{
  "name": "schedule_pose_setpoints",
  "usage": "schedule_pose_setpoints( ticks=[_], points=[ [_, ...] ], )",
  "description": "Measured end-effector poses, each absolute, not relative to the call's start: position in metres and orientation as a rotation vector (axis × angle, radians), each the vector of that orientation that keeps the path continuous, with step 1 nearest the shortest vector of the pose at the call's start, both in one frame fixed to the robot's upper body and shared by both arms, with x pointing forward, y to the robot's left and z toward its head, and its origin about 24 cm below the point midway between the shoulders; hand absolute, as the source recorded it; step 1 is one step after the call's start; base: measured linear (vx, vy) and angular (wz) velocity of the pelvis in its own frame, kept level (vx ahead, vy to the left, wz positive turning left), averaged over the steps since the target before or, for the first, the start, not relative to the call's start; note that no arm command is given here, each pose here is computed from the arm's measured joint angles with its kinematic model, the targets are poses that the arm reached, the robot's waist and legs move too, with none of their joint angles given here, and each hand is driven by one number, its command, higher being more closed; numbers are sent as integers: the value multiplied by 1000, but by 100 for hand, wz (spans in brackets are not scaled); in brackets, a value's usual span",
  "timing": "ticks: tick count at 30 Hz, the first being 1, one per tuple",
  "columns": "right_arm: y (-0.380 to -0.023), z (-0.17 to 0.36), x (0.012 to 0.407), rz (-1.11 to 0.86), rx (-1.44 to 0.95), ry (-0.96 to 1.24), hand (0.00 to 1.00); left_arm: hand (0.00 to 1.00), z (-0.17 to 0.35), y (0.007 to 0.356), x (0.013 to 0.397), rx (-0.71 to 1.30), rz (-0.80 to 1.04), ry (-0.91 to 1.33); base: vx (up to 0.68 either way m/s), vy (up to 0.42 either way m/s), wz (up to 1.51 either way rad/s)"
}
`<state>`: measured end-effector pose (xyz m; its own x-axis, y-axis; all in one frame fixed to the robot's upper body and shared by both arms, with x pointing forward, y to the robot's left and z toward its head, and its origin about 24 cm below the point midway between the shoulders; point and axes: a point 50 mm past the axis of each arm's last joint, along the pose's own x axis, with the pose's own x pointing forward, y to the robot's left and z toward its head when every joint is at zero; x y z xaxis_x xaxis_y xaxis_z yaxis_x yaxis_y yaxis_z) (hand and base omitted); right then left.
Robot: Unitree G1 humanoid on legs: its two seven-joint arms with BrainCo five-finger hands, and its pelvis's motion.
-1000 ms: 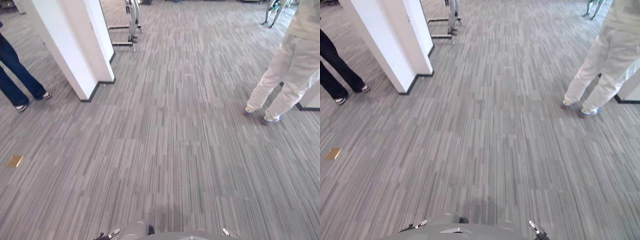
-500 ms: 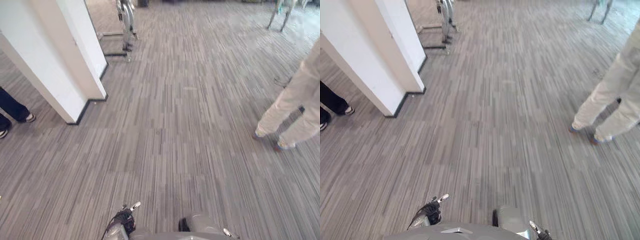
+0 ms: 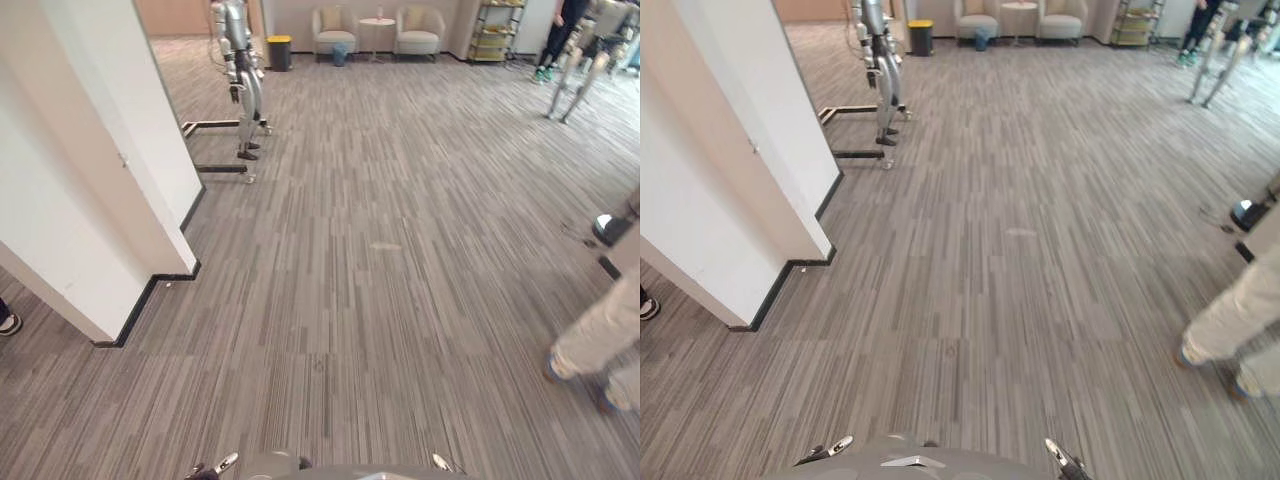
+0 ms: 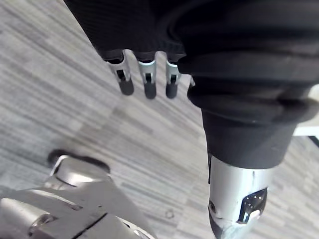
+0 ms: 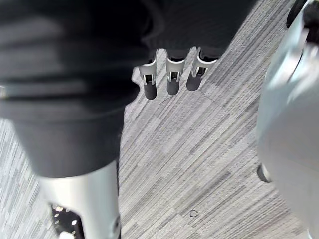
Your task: Organize washtable
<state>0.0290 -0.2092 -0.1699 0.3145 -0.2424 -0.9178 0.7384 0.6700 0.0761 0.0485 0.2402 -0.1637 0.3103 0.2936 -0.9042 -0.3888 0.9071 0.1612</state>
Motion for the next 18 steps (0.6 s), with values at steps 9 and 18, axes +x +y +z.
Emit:
schedule_pose_setpoints(
  ticks=[9, 18],
  points=[
    [-227, -165, 31, -594, 393, 1088, 0, 0, -159, 159, 119, -257, 291, 1001, 193, -154, 52],
    [-216, -158, 85, -450, 346, 980, 0, 0, -164, 202, 70, -263, 475, 1049, 245, -79, -48]
  ],
)
